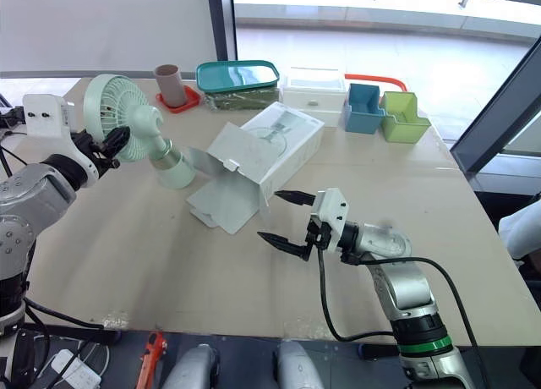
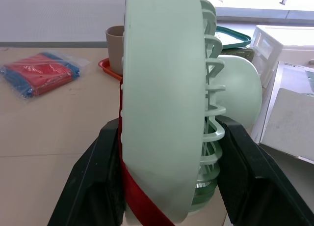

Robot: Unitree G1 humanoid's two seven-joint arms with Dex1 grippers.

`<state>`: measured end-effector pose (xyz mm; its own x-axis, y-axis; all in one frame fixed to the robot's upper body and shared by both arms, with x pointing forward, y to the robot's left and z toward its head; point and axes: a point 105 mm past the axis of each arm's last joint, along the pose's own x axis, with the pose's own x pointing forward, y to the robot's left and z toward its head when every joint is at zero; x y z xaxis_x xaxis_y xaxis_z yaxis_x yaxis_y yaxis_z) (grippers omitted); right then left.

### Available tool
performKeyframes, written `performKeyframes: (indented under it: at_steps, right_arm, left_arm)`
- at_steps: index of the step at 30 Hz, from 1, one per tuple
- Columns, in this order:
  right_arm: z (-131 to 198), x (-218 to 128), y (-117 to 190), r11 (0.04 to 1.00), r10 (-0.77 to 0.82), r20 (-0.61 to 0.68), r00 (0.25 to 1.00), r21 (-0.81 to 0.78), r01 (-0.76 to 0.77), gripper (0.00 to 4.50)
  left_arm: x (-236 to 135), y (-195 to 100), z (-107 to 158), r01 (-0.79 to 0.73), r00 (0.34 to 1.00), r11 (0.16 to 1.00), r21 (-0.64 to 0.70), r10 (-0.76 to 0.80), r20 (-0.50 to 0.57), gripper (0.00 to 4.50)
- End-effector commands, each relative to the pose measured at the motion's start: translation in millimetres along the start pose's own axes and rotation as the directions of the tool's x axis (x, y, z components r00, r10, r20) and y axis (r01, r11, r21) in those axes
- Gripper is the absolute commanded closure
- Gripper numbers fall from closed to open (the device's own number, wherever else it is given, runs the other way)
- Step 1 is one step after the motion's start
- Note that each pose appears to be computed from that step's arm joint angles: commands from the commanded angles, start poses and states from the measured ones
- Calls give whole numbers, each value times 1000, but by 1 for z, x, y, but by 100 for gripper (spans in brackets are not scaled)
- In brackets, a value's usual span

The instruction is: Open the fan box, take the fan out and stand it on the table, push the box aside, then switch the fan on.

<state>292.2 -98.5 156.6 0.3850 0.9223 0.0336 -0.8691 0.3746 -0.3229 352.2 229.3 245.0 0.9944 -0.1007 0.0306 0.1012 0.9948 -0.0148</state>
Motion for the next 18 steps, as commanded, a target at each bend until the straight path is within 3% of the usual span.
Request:
performKeyframes:
  at_steps: [1, 5, 7, 9, 12, 18]
  right_arm:
    - [15, 0, -1, 999, -3, 26, 1000, -54, 4, 0]
    - [15, -1, -2, 999, -7, 25, 1000, -54, 8, 0]
    - [15, -1, -2, 999, -8, 24, 1000, -54, 10, 0]
    - [15, -1, -2, 999, -10, 23, 1000, -54, 11, 0]
    - [15, -1, -2, 998, -12, 21, 1000, -54, 13, 0]
    - [15, -1, -2, 999, -12, 18, 1000, -52, 13, 0]
  left_arm:
    - [5, 11, -4, -30, 999, 997, 68, 31, -12, 247]
    - [8, 11, -2, -20, 1000, 996, 90, 20, 5, 247]
    - [8, 11, -1, -23, 1000, 996, 87, 22, 8, 157]
    - [9, 12, -2, -30, 1000, 996, 85, 29, 10, 116]
    - [11, 12, -1, -28, 1000, 995, 91, 27, 15, 12]
    - [11, 13, 1, -27, 999, 992, 122, 25, 23, 4]
